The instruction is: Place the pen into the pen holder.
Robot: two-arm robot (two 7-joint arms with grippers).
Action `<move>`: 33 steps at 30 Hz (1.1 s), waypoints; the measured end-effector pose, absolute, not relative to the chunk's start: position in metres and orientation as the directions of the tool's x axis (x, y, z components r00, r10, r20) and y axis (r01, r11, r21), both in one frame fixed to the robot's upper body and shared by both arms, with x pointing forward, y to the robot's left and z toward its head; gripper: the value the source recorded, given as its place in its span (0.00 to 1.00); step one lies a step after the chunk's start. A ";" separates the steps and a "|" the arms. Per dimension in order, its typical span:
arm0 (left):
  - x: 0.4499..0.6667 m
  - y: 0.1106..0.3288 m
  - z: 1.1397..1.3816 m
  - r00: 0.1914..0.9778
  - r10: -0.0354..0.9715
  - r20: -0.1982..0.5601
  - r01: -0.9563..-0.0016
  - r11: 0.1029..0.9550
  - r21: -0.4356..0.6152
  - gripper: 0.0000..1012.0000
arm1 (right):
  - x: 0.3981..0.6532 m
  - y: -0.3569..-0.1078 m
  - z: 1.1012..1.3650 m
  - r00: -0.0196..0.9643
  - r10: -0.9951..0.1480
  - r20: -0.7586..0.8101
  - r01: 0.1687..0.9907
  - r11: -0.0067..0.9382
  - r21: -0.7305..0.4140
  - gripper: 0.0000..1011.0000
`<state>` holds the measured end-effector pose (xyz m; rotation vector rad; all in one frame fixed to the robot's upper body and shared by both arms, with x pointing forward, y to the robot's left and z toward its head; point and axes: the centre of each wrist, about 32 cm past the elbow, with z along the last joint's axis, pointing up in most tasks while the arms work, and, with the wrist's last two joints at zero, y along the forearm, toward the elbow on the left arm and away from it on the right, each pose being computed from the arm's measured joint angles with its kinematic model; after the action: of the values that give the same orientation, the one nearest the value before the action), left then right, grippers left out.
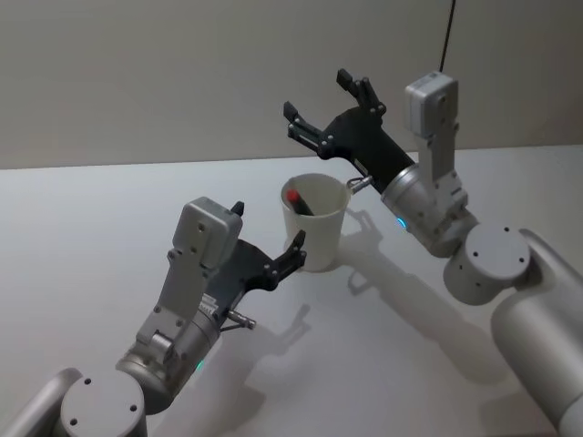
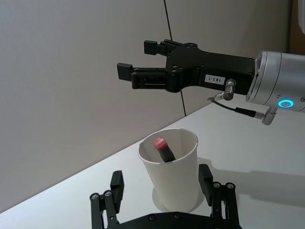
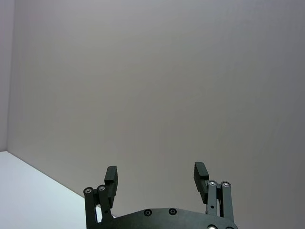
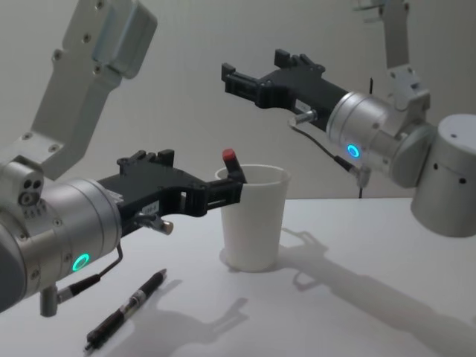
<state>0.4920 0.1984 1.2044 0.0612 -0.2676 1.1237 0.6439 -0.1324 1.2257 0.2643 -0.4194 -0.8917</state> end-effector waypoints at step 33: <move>0.492 0.198 1.204 0.404 0.882 0.242 -0.897 0.434 -0.086 0.99 | 0.588 -0.196 1.242 0.435 -0.875 0.210 0.827 0.481 0.291 0.99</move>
<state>0.4920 0.1984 1.2044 0.0611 -0.2677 1.1238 0.5884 -0.1963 1.2424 0.1521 -0.3535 -1.0643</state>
